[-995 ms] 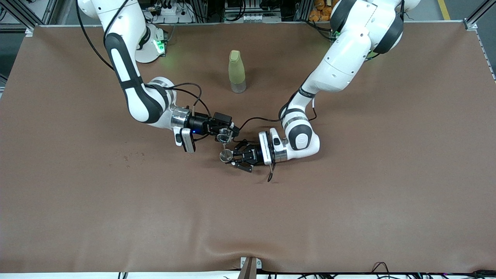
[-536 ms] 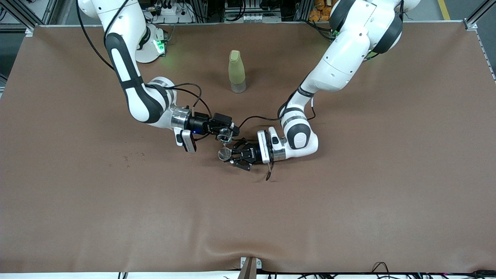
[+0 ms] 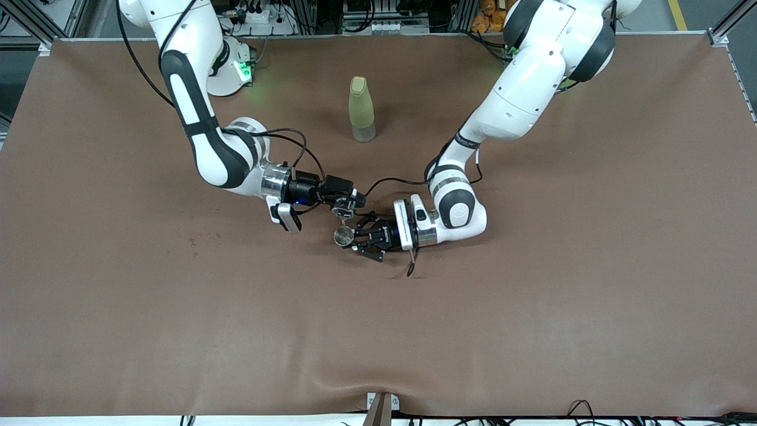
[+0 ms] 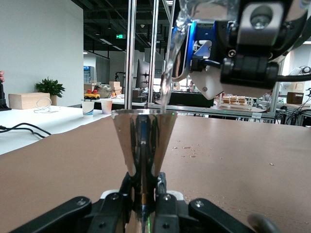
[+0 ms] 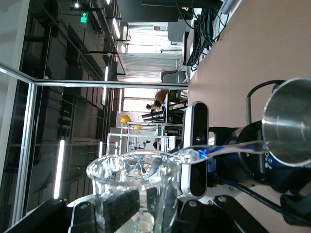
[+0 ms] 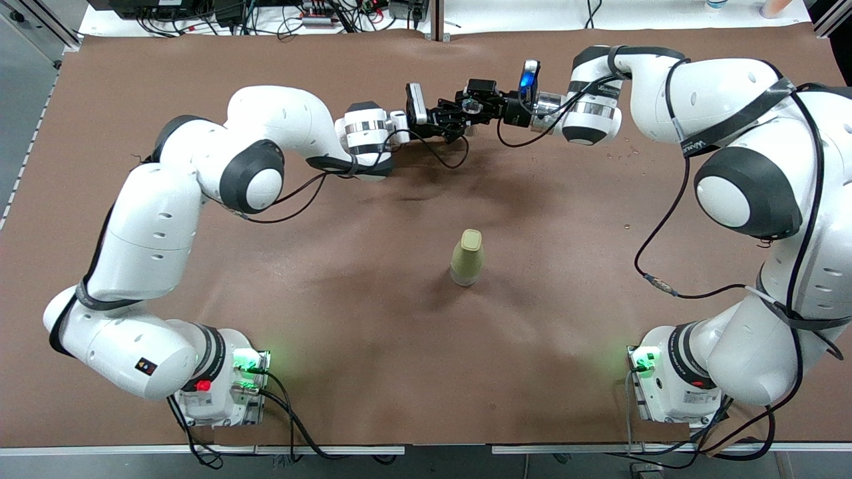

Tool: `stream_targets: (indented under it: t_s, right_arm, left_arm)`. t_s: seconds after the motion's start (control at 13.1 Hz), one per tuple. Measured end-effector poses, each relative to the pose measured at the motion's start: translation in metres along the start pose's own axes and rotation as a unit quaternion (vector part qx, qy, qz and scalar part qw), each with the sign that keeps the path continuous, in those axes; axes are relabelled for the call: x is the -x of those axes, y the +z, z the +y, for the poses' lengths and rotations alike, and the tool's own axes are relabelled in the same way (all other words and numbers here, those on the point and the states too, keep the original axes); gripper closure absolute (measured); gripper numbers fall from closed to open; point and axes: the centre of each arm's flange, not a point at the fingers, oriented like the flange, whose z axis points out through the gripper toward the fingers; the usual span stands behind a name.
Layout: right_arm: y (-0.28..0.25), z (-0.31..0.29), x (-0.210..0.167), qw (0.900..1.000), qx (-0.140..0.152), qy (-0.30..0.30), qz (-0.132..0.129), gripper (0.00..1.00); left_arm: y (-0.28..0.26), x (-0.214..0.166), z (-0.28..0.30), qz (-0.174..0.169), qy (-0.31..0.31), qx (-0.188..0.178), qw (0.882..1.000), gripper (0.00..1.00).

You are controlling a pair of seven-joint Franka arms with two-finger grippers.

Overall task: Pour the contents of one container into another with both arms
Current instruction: 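Tilt the beaker with the right gripper, pouring liquid into the jigger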

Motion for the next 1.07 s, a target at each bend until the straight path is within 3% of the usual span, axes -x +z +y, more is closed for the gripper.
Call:
stream_targets:
  t_s: [0.61,1.07]
  right_arm:
    - [0.0005,-0.0007,-0.0002,0.999,-0.001,0.052,0.0,0.84]
    - [0.0024,-0.0048,-0.0022,0.992,-0.004,0.125,-0.001,0.84]
  left_arm:
    - [-0.001,0.0028,0.003,-0.003,-0.003,0.001,1.0,0.79]
    - [0.0005,-0.0027,0.0076,-0.003,-0.002,0.004,1.0,0.79]
